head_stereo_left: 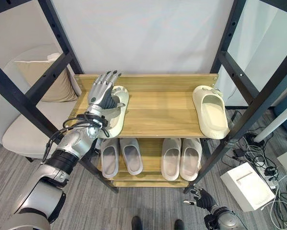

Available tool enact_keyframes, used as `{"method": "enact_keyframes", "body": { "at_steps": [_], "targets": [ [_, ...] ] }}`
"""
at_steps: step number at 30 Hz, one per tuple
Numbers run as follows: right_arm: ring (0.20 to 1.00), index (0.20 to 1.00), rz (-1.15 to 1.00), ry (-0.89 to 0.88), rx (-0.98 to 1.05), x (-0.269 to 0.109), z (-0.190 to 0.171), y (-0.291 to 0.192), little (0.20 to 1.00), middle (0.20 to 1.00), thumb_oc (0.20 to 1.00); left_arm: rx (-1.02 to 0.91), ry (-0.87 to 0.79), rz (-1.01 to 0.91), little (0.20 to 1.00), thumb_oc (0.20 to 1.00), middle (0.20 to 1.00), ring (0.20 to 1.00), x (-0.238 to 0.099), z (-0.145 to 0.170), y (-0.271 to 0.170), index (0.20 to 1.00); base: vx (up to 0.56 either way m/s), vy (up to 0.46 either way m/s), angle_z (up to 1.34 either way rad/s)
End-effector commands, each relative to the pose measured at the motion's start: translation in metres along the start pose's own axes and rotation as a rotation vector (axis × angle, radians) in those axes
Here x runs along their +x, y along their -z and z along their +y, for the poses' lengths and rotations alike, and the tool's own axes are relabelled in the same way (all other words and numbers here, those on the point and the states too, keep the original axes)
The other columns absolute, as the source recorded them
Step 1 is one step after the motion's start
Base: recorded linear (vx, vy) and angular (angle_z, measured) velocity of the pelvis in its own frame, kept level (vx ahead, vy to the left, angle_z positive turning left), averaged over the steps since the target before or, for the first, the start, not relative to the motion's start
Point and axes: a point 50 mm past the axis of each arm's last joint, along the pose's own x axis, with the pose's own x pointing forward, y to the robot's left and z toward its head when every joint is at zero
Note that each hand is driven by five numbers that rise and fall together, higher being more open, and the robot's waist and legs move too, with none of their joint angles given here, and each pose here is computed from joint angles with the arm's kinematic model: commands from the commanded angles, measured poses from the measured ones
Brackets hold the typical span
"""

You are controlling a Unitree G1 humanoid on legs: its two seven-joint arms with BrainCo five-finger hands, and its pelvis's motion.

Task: Arrange the slippers neatly on the shoe rack.

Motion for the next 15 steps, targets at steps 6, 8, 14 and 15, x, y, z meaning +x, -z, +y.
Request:
{"method": "enact_keyframes", "body": {
  "at_steps": [6, 8, 14, 15],
  "targets": [
    [1.000, 1.000, -0.115, -0.030, 0.015, 0.005, 0.007, -0.023, 1.000, 1.000, 1.000, 0.004, -0.267, 0.027, 1.000, 1.000, 1.000, 1.000, 0.026, 0.055, 0.009, 1.000, 0.01, 0.000, -0.03],
    [1.000, 1.000, -0.112, -0.032, 0.013, 0.006, 0.007, -0.023, 1.000, 1.000, 1.000, -0.024, -0.315, 0.014, 1.000, 1.000, 1.000, 1.000, 0.023, 0.061, 0.006, 1.000, 0.00, 0.000, 0.00],
    [1.000, 1.000, -0.111, -0.037, 0.003, 0.006, 0.009, -0.023, 1.000, 1.000, 1.000, 0.006, -0.356, 0.050, 1.000, 1.000, 1.000, 1.000, 0.019, 0.068, 0.017, 1.000, 0.00, 0.000, 0.00],
    [1.000, 1.000, -0.112, -0.039, -0.001, 0.006, 0.008, -0.023, 1.000, 1.000, 1.000, 0.017, -0.346, 0.070, 1.000, 1.000, 1.000, 1.000, 0.018, 0.067, 0.022, 1.000, 0.00, -0.005, 0.03]
  ]
}}
